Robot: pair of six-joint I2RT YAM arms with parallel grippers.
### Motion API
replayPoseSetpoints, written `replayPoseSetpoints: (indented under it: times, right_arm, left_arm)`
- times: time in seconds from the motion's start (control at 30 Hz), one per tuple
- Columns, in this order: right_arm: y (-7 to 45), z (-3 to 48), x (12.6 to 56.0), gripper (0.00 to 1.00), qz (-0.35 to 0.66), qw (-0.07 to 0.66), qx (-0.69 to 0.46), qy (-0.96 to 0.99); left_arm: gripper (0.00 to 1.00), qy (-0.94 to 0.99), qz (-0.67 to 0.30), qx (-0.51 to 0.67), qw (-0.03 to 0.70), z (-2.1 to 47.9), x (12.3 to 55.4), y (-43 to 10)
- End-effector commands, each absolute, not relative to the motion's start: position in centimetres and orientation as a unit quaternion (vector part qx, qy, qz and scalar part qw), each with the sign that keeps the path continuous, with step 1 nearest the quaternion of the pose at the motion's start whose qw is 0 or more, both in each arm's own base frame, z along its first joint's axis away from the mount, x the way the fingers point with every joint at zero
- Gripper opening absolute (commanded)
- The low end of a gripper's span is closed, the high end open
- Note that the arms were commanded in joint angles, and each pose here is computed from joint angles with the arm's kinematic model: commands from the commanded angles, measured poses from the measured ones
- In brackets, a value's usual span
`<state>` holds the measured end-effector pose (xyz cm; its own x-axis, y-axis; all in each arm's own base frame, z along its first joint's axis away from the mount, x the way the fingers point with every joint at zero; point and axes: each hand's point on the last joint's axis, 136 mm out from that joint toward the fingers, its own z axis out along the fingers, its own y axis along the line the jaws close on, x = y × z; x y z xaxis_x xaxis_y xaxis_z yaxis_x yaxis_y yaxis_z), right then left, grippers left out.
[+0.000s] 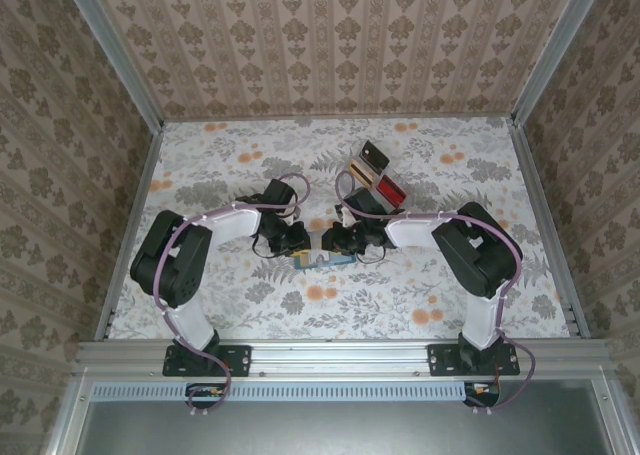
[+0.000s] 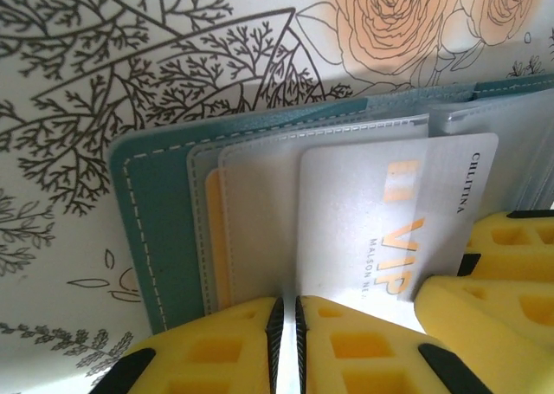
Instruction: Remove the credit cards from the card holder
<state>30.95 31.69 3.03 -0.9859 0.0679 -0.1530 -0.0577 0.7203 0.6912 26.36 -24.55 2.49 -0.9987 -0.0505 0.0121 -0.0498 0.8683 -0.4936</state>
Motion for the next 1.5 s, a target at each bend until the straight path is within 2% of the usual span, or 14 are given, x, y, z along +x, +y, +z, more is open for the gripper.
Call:
replayPoseSetpoints:
  times: [0.0,0.07,0.13,0.37,0.53,0.77,0.9,1.03,1.13,1.2,1.37,1.47]
  right_arm:
    - [31.2,2.4,31.0,0.14,0.368,0.079,0.009,0.926]
    - [30.3,2.8,31.4,0.06,0.357,0.1,0.013,0.929]
    - [29.3,3.3,31.8,0.02,0.35,0.117,0.017,0.929]
    - [25.9,6.9,31.9,0.0,0.349,0.183,-0.006,0.919]
    - [24.7,11.8,31.5,0.0,0.392,0.236,-0.039,0.888]
    - [24.3,18.9,30.2,0.0,0.478,0.257,-0.057,0.838]
    - [25.0,22.7,29.4,0.0,0.533,0.25,-0.063,0.806]
    - [25.6,26.0,28.4,0.0,0.573,0.236,-0.076,0.781]
    - [25.9,28.0,27.8,0.0,0.596,0.227,-0.084,0.765]
    - [26.0,28.8,27.6,0.0,0.604,0.224,-0.086,0.76]
    - [25.8,30.2,27.5,0.0,0.621,0.216,-0.079,0.749]
    - [25.6,30.5,27.4,0.0,0.623,0.212,-0.083,0.748]
  left_arm:
    - [0.17,0.976,-0.213,-0.023,-0.029,0.0,24.7,-23.1]
    - [0.17,0.978,-0.208,-0.022,-0.029,0.0,24.7,-22.9]
    - [0.17,0.978,-0.203,-0.022,-0.029,-0.1,24.6,-22.7]
    - [0.21,0.973,-0.229,-0.015,-0.011,1.9,25.8,-23.8]
    - [0.35,0.951,-0.307,-0.001,0.029,6.5,27.8,-26.5]
    - [0.63,0.895,-0.428,0.021,0.124,16.5,29.3,-28.9]
    - [0.7,0.852,-0.501,0.032,0.149,20.9,28.6,-29.8]
    - [0.73,0.812,-0.557,0.044,0.171,24.3,28.1,-30.3]
    - [0.71,0.788,-0.588,0.057,0.174,25.9,27.7,-30.8]
    - [0.66,0.781,-0.597,0.065,0.173,26.3,27.5,-31.1]
    - [0.43,0.754,-0.625,0.082,0.184,28.0,27.2,-31.6]
    - [0.34,0.75,-0.627,0.092,0.191,28.5,26.8,-31.6]
